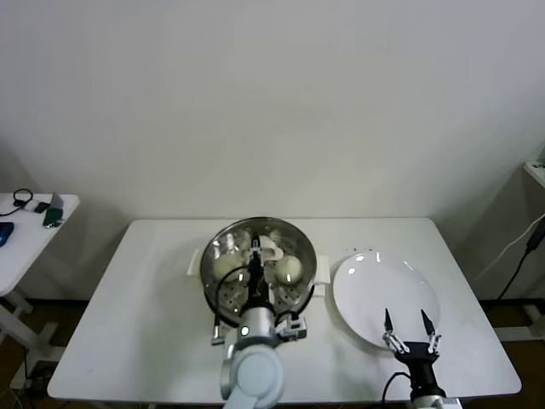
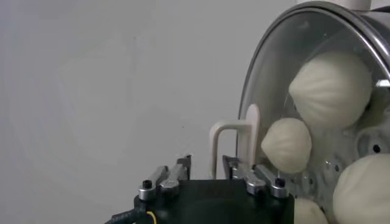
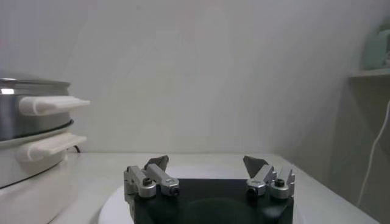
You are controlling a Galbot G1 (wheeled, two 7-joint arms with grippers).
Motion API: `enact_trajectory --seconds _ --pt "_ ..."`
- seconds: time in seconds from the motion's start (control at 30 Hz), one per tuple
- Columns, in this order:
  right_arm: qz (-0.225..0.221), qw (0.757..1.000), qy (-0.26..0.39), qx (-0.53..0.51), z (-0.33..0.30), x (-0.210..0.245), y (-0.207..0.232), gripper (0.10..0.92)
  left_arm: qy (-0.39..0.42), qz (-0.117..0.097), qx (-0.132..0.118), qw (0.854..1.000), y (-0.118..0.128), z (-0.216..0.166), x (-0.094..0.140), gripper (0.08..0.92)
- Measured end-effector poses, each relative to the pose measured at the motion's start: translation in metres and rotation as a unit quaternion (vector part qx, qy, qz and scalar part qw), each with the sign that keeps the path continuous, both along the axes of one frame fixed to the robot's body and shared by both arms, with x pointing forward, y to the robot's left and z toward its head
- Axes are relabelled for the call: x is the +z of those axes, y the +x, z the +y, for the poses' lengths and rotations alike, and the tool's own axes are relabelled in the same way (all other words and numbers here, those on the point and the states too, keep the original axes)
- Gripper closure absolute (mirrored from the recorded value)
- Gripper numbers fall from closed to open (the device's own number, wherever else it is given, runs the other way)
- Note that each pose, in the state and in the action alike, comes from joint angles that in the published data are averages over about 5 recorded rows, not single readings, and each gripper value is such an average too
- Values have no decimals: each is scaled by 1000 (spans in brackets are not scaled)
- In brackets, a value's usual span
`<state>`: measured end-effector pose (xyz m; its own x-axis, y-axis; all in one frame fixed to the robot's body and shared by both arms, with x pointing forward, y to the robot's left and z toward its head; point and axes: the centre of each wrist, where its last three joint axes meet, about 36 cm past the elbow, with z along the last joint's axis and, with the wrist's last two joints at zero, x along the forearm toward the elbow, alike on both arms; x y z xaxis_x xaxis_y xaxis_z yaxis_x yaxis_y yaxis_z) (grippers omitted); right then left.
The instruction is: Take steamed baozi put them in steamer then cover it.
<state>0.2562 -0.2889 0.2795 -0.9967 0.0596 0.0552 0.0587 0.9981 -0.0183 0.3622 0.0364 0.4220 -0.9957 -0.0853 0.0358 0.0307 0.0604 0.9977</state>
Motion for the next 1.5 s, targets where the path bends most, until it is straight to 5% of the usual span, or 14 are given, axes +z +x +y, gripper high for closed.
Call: enact_trajectory --seconds 0.47,0.63,0.87,1.1,1.5 --pt "10 1000 5 4 6 0 5 200 -55 9 -13 998 -23 18 26 218" --pt "11 1000 8 5 10 1 7 200 -85 9 -26 996 -31 34 36 178" --pt "10 1000 10 10 12 8 7 200 -174 1 -75 982 -37 71 39 177" --pt "7 1000 10 10 15 13 11 200 -320 -13 -107 941 -36 129 33 177" --pt "9 1000 2 2 14 8 6 200 -557 -22 -78 827 -48 241 -30 177"
